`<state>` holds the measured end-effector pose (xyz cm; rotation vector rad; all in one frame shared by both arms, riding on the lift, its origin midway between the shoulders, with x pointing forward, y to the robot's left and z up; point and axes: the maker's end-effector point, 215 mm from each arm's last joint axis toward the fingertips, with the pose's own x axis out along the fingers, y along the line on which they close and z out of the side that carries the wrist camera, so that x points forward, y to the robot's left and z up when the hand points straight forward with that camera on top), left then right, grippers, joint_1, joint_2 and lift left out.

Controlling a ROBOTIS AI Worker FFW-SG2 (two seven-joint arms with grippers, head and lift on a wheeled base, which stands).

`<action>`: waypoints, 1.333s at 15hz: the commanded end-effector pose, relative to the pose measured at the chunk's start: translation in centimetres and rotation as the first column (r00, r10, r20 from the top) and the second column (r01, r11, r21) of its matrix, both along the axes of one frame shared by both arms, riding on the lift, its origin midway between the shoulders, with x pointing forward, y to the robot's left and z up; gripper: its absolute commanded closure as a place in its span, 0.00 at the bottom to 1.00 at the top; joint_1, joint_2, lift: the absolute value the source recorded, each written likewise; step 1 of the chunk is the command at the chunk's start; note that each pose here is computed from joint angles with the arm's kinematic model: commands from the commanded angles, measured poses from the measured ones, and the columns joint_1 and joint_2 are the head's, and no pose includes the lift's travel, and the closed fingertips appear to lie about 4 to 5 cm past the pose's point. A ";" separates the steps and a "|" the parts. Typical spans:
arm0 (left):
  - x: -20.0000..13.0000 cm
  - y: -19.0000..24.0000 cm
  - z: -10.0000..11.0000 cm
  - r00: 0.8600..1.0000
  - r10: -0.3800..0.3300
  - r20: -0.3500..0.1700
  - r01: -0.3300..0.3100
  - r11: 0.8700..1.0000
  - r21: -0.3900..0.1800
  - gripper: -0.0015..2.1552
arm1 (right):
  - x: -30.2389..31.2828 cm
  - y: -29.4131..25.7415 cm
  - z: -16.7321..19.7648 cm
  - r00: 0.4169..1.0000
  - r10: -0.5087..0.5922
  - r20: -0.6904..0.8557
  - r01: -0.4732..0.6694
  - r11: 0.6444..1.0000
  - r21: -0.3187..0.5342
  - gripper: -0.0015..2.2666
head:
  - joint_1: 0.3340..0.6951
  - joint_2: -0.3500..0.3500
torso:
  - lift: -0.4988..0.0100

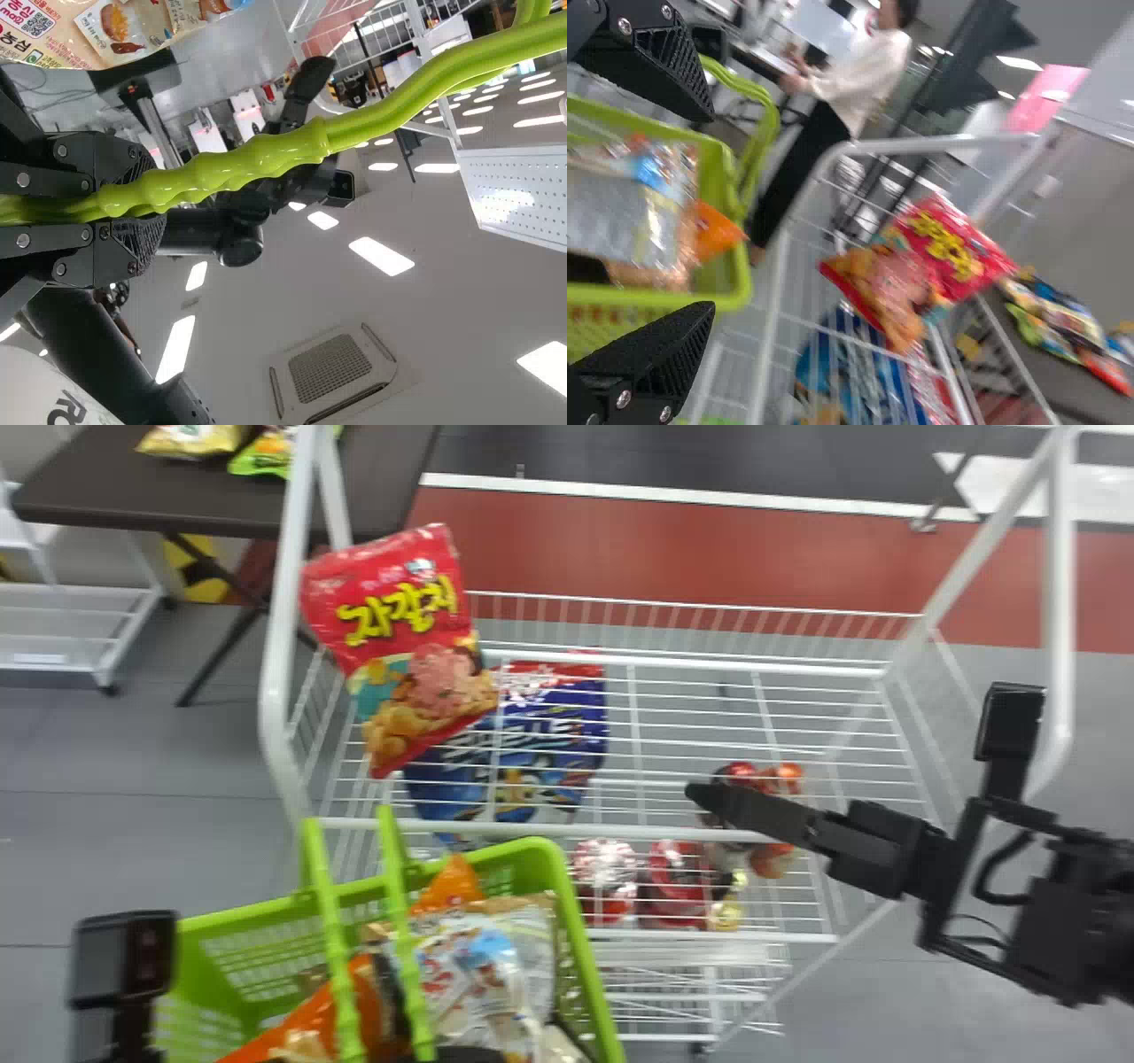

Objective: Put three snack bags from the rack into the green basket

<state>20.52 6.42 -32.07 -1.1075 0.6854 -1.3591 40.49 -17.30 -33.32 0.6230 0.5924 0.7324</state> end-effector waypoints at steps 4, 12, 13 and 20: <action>-0.1 0.0 0.1 1.000 0.000 -0.001 0.000 1.000 -0.006 1.00 | 6.4 -7.6 -1.5 0.878 -0.236 0.417 0.363 0.895 -0.258 0.03 | 1.00 0.10 | 0.98; -0.3 0.1 -0.2 1.000 0.003 -0.012 -0.003 1.000 -0.008 1.00 | 2.2 -12.7 -3.6 0.670 -0.318 0.671 0.586 0.781 -0.215 0.03 | 1.00 0.00 | 0.98; -0.3 0.1 -0.1 1.000 0.003 -0.011 -0.003 1.000 -0.007 1.00 | 1.6 -12.7 -4.1 0.669 -0.323 0.669 0.590 0.778 -0.215 0.03 | 1.00 0.00 | 0.98; -0.3 0.0 -0.1 1.000 -0.001 -0.011 0.001 1.000 -0.010 1.00 | 0.7 -12.7 -4.7 0.666 -0.338 0.665 0.600 0.772 -0.209 0.03 | 1.00 0.00 | 0.98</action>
